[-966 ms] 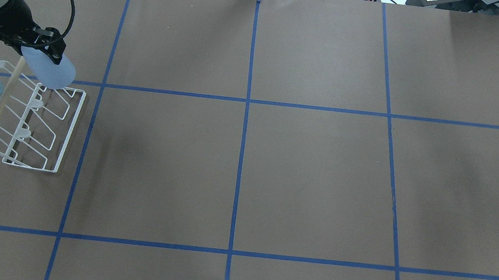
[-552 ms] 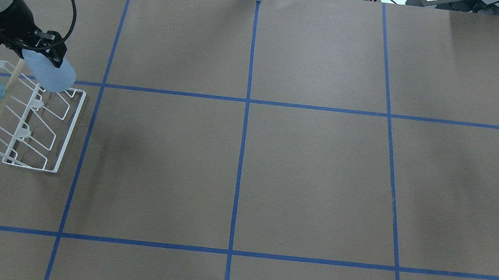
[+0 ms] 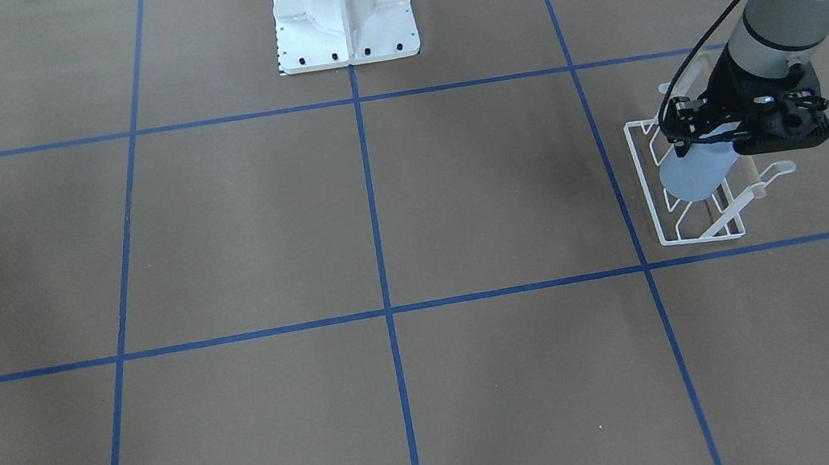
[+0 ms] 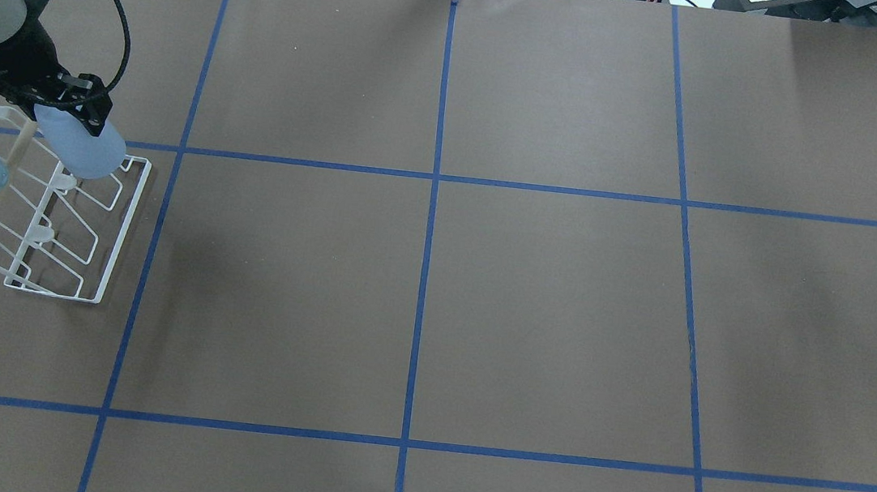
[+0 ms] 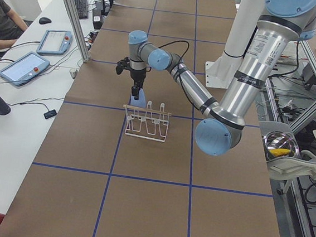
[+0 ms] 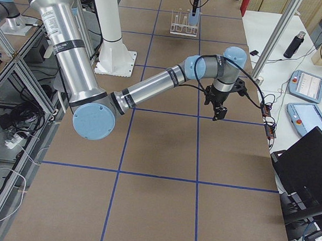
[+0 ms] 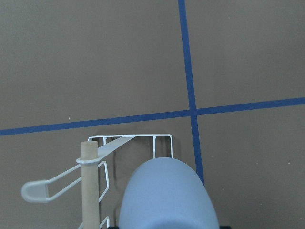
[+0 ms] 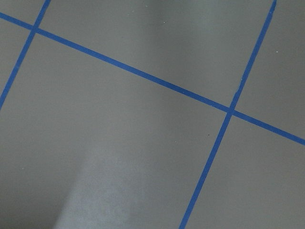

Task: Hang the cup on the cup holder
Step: 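Release the cup with the left gripper and withdraw the left arm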

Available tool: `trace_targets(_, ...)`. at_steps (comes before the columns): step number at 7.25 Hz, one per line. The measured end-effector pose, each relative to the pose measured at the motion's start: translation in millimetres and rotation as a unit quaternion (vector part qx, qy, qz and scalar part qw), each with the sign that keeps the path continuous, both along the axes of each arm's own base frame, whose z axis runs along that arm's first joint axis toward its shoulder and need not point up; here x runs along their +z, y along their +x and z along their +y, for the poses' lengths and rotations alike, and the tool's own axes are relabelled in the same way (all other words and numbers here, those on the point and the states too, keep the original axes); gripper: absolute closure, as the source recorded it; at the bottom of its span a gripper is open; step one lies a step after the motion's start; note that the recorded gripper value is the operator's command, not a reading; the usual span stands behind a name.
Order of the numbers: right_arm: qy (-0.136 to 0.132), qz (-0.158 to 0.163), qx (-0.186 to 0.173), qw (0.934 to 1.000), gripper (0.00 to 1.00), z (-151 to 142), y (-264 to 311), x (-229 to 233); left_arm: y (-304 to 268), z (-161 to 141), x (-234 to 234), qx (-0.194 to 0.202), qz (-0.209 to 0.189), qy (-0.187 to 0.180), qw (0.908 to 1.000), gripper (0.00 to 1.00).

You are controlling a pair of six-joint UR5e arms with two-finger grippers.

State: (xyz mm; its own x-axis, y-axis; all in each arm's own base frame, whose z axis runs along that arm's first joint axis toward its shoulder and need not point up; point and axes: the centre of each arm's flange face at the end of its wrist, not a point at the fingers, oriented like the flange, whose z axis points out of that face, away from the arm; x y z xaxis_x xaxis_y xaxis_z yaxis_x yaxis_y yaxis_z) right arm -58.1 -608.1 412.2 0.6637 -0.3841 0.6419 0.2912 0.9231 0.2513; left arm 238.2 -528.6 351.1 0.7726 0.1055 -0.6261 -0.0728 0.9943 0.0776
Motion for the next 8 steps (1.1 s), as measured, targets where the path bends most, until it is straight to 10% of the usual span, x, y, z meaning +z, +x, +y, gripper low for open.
trace_targets(1, 0.000, 0.000, 0.000, 1.0000, 0.00, 0, 0, 0, 2, -1, 2, 0.001, -0.001, -0.002, 1.0000, 1.00)
trace_targets(2, 0.000, 0.000, 0.000, 1.0000, 0.00, 0, 0, 0, 5, -3, 4, 0.003, -0.002, -0.004, 1.0000, 0.73)
trace_targets(3, 0.000, 0.000, 0.000, 1.0000, 0.00, 0, 0, 0, 8, -3, 6, 0.004, -0.003, -0.003, 1.0000, 0.20)
trace_targets(4, 0.000, 0.000, 0.000, 1.0000, 0.00, 0, 0, 0, 9, -4, 7, 0.005, -0.001, -0.001, 1.0000, 0.02)
trace_targets(8, 0.005, 0.001, 0.017, 0.9998, 0.00, 7, 19, -5, -21, -9, -1, 0.035, 0.007, 0.062, 0.9974, 0.02)
